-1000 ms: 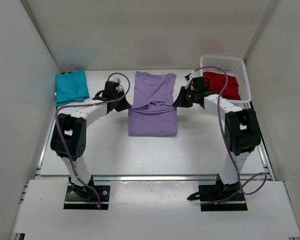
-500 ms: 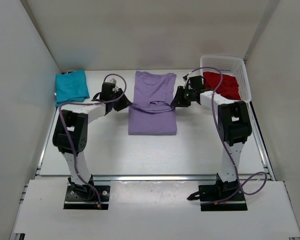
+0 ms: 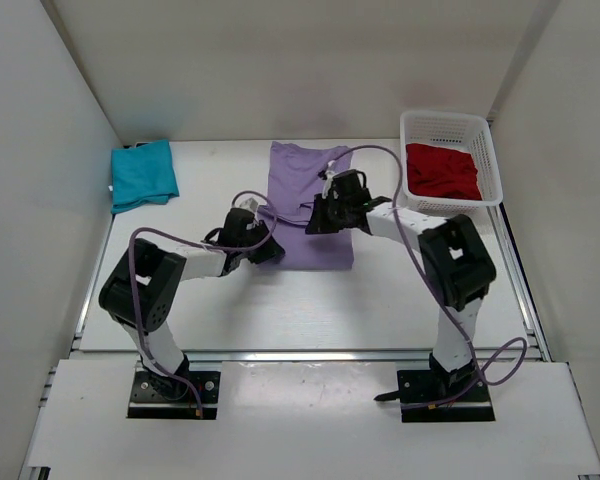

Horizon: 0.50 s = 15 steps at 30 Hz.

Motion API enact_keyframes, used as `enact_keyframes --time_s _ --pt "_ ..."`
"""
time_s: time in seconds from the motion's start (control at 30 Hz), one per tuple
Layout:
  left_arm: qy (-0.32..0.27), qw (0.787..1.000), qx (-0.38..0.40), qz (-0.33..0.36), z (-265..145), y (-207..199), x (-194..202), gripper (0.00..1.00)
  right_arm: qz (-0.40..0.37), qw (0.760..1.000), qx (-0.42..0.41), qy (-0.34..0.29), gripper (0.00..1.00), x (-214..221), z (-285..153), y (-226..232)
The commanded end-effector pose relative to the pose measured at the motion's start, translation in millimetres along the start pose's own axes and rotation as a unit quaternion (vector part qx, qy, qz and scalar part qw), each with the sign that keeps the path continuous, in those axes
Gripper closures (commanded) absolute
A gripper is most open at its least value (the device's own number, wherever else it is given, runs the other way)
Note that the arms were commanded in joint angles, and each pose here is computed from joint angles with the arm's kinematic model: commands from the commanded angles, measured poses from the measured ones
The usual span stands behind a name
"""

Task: Fold and stack the t-shirts
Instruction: Fold the folded rectangular tshirt in 1/3 of the way

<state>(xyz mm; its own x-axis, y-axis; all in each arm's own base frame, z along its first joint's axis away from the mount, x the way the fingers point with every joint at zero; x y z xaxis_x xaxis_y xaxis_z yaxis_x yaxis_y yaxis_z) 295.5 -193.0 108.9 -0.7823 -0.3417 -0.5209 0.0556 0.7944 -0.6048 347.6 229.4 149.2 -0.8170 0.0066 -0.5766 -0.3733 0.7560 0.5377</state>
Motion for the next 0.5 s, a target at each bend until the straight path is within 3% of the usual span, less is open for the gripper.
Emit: enact_keyframes --time_s 0.0,0.07,0.3,0.47 --pt "-0.001 0.999 0.000 -0.032 -7.4 15.4 7.6 0.70 -0.023 1.000 0.004 0.012 1.00 -5.0 22.4 -0.6" --pt "-0.019 0.999 0.003 -0.028 -12.9 13.9 5.3 0.69 -0.033 0.999 0.005 0.013 1.00 -8.6 30.6 4.2" --pt "0.001 0.999 -0.001 -0.042 -17.8 30.8 19.8 0.70 -0.027 0.998 0.043 0.027 1.00 -17.8 64.4 -16.3" --pt "-0.002 0.999 0.015 -0.041 -27.0 27.1 24.7 0.69 -0.022 0.997 0.059 -0.047 1.00 -75.8 71.8 -29.0"
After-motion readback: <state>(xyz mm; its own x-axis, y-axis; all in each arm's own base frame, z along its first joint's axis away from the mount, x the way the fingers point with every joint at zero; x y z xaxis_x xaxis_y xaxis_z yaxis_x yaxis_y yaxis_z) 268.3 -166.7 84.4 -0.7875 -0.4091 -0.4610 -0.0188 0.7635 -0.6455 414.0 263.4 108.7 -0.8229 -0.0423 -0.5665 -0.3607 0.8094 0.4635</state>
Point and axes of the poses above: each gripper's point midway between its finger pads, its own z axis out along the fingers, its own y axis along the line the jaws close on, x = y × z, the point moved 10 cm from there along -z, back along the fingers, and after that the axes turned 2 degrees about z, right-handed, at the moved point
